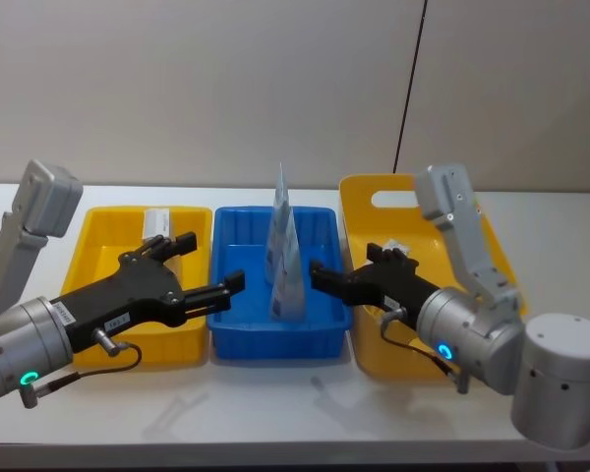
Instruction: Bimanual collaborative sorting of washing and personal care products
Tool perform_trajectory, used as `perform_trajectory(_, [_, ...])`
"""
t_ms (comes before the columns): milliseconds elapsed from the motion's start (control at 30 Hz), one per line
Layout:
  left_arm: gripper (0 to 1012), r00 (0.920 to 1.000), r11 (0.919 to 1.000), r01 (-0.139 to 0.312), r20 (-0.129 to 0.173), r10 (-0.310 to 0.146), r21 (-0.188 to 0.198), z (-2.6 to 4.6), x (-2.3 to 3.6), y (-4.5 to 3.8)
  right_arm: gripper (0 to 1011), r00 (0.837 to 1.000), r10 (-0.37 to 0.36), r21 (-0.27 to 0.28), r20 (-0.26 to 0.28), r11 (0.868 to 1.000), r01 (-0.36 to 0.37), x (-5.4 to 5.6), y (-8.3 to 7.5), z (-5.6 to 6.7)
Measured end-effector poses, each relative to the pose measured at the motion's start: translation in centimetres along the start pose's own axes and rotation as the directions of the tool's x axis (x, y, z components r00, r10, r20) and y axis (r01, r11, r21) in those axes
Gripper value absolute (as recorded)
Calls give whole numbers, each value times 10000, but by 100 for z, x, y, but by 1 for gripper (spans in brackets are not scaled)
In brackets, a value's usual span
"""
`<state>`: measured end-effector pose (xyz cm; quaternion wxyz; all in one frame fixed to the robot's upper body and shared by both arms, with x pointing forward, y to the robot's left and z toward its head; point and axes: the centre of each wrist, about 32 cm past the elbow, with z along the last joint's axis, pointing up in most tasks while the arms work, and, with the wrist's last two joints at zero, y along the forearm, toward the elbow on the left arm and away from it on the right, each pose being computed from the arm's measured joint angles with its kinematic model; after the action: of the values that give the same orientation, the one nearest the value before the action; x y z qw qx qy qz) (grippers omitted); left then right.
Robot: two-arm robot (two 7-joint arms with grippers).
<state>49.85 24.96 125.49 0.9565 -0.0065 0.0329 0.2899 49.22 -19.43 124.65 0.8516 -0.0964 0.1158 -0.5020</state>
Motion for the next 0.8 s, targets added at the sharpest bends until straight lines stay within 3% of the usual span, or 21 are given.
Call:
perform_trajectory(433, [1001,10000,10000,1,0,-1,0,0,0,0,1003,9938,-342,273,1054,9991,315,-168,250,-66])
perform_trajectory(800, [1001,10000,10000,0,0,0,0,0,0,0,1003,9878,-532,252,1460,9984,501,-267,475,-70])
